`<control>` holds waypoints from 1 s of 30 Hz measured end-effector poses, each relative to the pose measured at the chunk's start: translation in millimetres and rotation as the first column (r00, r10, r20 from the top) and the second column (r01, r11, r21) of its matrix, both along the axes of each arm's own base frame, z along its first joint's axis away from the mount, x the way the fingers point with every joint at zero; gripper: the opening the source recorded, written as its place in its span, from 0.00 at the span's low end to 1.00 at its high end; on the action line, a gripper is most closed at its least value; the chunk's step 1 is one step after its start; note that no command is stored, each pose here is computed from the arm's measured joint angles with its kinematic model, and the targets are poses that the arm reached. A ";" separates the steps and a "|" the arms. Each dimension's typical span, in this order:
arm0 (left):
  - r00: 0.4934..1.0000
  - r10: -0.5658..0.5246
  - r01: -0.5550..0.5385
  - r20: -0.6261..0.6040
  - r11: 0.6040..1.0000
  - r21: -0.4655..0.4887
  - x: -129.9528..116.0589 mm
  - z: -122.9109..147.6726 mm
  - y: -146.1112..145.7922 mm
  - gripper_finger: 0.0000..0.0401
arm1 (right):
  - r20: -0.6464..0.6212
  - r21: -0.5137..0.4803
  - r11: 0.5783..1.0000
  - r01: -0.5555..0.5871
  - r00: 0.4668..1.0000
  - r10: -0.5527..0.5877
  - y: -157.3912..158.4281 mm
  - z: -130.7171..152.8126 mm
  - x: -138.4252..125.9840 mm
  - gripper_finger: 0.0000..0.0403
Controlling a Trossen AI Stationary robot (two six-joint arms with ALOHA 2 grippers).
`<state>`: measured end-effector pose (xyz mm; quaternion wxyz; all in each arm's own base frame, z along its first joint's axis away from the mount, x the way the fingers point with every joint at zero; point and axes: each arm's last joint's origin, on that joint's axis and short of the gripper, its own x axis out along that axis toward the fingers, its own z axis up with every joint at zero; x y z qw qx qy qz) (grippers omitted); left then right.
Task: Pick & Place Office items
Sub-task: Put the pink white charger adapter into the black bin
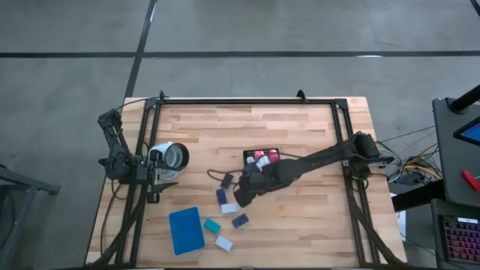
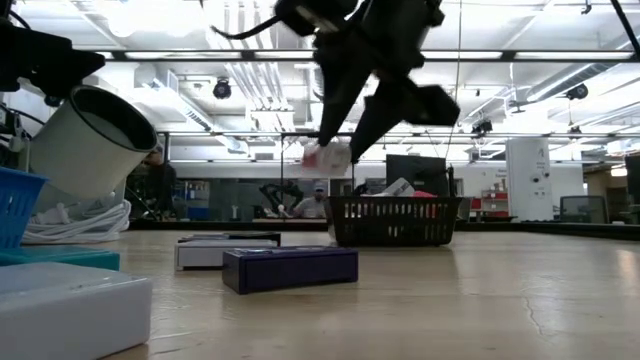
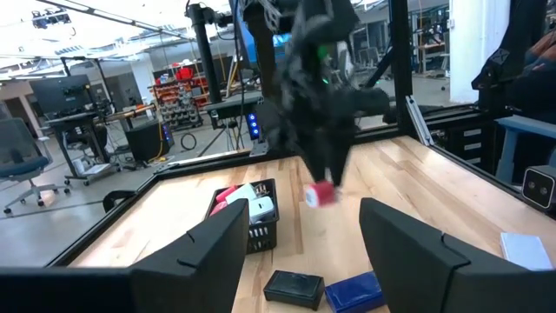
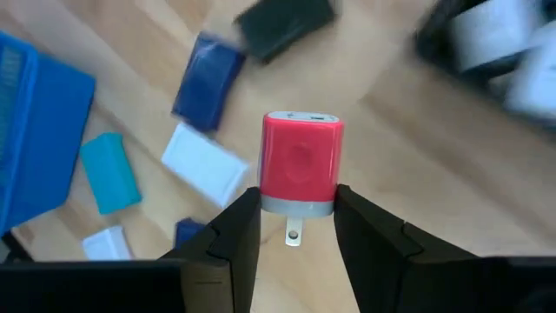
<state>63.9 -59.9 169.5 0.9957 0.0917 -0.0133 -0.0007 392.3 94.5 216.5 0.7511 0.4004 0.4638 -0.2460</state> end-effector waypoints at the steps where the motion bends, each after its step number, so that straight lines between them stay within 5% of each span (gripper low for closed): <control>1: 1.000 0.000 0.000 0.000 1.000 0.000 0.0 0.0 0.0 0.56 | 0.001 -0.012 1.000 0.009 1.000 -0.009 -3.4 4.8 -2.4 0.33; 10: 1.000 0.000 0.000 0.000 1.000 0.000 0.0 0.0 0.0 0.56 | 0.051 -0.087 0.993 0.074 0.996 -0.070 -44.2 51.0 -22.9 0.33; 17: 1.000 0.000 0.000 0.000 1.000 0.000 0.0 0.0 0.0 0.56 | 0.051 -0.199 0.972 0.125 0.992 -0.117 -81.9 58.8 -26.8 0.33; 20: 1.000 0.000 0.000 0.000 1.000 0.000 0.0 0.0 0.0 0.56 | 0.046 -0.251 0.953 0.168 0.986 -0.162 -92.0 54.3 -25.6 0.33; 30: 1.000 0.000 0.000 0.000 1.000 0.000 0.0 0.0 0.0 0.56 | -0.100 -0.201 0.972 0.118 0.985 -0.140 -95.8 9.5 -18.6 0.33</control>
